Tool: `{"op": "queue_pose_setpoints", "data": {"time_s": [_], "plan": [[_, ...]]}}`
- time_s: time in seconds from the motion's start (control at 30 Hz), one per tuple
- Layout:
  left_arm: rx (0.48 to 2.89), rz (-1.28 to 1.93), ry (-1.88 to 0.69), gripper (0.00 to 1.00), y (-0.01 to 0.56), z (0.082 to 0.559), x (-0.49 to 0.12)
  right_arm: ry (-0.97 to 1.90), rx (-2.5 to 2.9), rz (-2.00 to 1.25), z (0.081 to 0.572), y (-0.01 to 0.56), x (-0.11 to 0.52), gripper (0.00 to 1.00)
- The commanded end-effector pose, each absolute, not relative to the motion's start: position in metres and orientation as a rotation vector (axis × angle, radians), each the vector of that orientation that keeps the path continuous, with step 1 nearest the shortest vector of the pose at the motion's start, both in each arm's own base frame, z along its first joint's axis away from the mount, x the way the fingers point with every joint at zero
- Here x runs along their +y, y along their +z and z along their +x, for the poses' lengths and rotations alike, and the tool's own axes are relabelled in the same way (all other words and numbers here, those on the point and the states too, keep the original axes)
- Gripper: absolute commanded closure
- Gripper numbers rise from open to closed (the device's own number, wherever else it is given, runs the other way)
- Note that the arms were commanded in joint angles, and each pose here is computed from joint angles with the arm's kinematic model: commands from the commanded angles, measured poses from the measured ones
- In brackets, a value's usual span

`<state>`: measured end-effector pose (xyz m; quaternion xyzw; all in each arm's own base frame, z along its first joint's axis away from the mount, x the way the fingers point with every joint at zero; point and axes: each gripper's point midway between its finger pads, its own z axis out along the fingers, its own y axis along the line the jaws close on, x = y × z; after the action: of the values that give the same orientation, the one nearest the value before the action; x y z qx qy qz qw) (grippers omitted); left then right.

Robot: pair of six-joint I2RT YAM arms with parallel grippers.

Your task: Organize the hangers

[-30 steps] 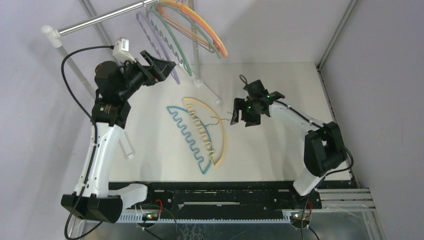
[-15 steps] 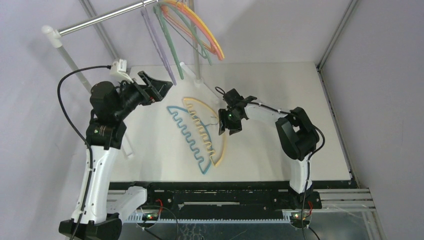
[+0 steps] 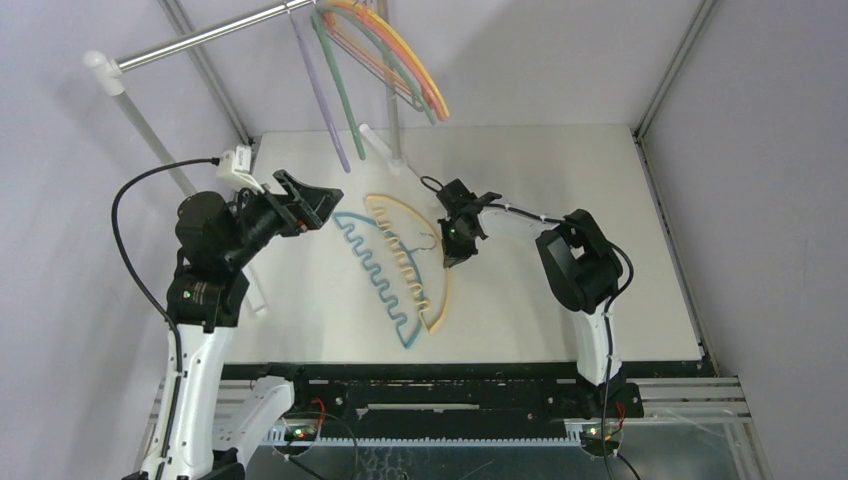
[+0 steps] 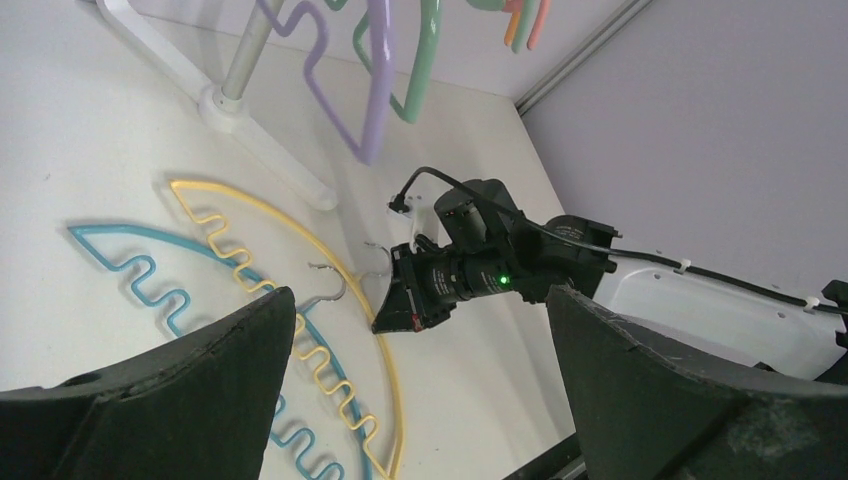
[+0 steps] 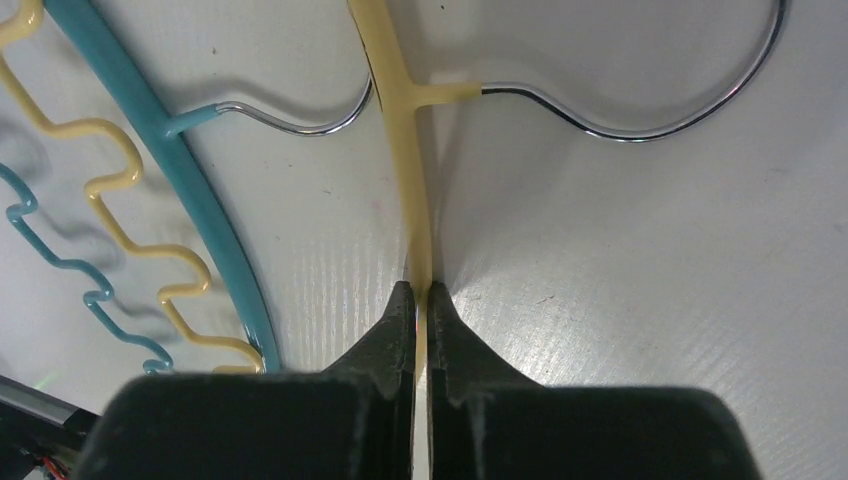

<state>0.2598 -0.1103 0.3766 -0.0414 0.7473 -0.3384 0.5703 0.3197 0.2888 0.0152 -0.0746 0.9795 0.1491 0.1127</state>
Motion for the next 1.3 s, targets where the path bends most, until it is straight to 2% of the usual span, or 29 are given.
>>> {"op": "queue_pose_setpoints", "data": {"time_s": [0.0, 0.3, 0.53, 0.87, 1.27], "plan": [[1.734, -0.083, -0.789, 0.00, 0.380, 0.253, -0.108, 0.435, 2.832, -0.259, 0.321, 0.026, 0.295, 1.00], [1.734, -0.022, -0.906, 0.01, 0.380, 0.232, -0.125, 0.545, 2.623, -0.303, 0.295, 0.148, 0.297, 1.00], [1.749, -0.026, -0.954, 0.01, 0.364, 0.217, -0.129, 0.636, 2.554, -0.325, 0.268, 0.213, 0.295, 1.00], [1.732, -0.009, -1.010, 0.00, 0.370, 0.207, -0.141, 0.694, 2.488, -0.414, 0.238, 0.254, 0.306, 1.00], [1.781, 0.047, -1.150, 0.00, 0.360, 0.197, -0.198, 0.692, 2.354, -0.536, 0.202, 0.298, 0.318, 1.00]]}}
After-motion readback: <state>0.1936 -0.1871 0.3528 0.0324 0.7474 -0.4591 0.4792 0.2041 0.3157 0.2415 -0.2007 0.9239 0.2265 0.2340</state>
